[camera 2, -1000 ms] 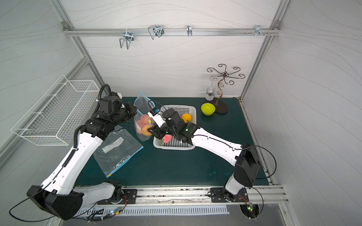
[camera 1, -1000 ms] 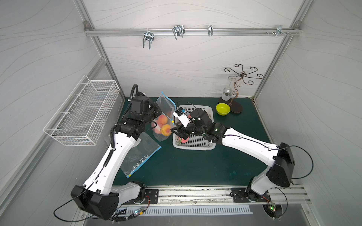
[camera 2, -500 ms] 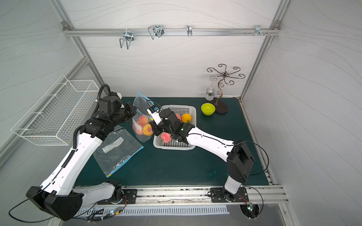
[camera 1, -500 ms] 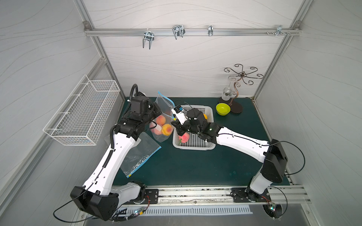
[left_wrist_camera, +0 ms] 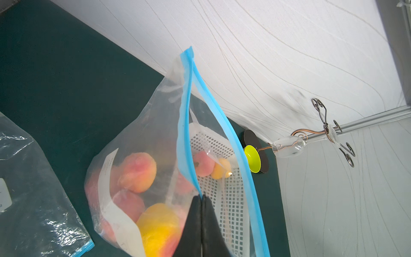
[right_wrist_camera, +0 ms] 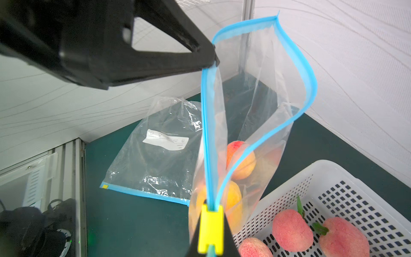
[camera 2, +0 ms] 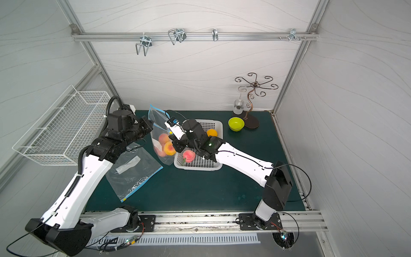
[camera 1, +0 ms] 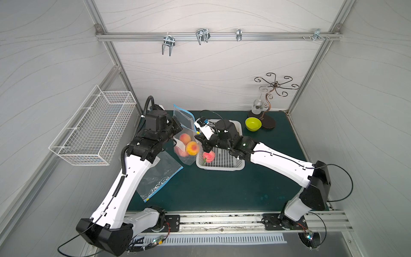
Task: Place the peach in a zip-top bag and seal the zipper
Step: Pick up the zipper food storage bag at the center of the board, then place the zipper food storage bag at the center of the board.
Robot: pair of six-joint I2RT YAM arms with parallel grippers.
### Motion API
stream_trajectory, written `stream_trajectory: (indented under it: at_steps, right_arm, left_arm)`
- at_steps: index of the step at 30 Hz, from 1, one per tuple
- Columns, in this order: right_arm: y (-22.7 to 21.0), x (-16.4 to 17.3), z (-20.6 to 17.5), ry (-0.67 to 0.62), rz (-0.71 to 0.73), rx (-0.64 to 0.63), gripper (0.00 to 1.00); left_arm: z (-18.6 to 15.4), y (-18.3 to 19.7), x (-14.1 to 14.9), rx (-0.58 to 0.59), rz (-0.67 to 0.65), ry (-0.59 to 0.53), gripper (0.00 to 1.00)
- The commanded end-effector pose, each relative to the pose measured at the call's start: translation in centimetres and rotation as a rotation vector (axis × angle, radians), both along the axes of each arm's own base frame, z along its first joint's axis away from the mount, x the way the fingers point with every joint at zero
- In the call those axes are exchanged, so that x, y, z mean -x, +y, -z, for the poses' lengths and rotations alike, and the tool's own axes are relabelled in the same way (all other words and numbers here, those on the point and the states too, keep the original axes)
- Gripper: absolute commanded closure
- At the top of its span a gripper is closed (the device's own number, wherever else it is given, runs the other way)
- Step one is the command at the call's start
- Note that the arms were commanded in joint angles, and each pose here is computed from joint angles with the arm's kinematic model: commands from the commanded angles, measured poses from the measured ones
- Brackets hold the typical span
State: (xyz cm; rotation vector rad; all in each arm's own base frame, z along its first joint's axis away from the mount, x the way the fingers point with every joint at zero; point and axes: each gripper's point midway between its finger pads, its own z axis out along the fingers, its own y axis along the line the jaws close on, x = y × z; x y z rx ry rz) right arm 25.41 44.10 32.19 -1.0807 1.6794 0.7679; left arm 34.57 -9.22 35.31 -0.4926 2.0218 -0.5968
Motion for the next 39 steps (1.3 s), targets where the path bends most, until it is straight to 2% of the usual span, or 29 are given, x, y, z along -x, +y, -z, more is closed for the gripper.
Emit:
stream_trajectory:
  at_steps: [1, 5, 9, 13, 18, 23, 28, 33, 39]
  right_arm:
    - [-1.8, 2.8, -4.5, -0.094, -0.130, -0.041, 1.00]
    - [-4.1, 4.9, -6.9, -0.112, -0.242, -0.042, 1.00]
    - [-5.9, 6.4, -7.6, -0.085, -0.317, -0.005, 1.00]
    - [-7.4, 8.0, -8.3, -0.092, -0.374, 0.007, 1.00]
    - [-10.2, 9.9, -7.2, -0.079, -0.423, 0.083, 1.00]
    - [-13.2, 11.3, -5.1, -0.086, -0.461, 0.116, 1.00]
    - [-14.9, 11.4, -2.3, -0.096, -0.485, 0.130, 1.00]
    - [-15.2, 12.0, -0.5, -0.088, -0.545, 0.155, 1.00]
    - [-14.9, 11.9, -0.4, -0.107, -0.562, 0.138, 1.00]
  left_arm:
    - [-5.2, 0.5, 0.8, -0.056, 0.027, -0.154, 0.89]
    - [-7.9, 0.4, 2.6, -0.141, 0.101, -0.214, 0.73]
    - [-9.9, 0.3, 4.5, -0.214, 0.168, -0.266, 0.60]
    - [-12.1, -1.0, 6.7, -0.261, 0.296, -0.346, 0.54]
    - [-13.5, -4.4, 9.8, -0.257, 0.558, -0.403, 0.51]
    - [-12.5, -8.7, 12.6, -0.143, 0.880, -0.418, 0.50]
    - [-10.3, -10.8, 14.2, -0.102, 1.067, -0.458, 0.41]
    - [-6.8, -13.4, 15.9, -0.271, 1.207, -0.487, 0.30]
    - [-4.9, -16.2, 16.9, -0.309, 1.375, -0.503, 0.29]
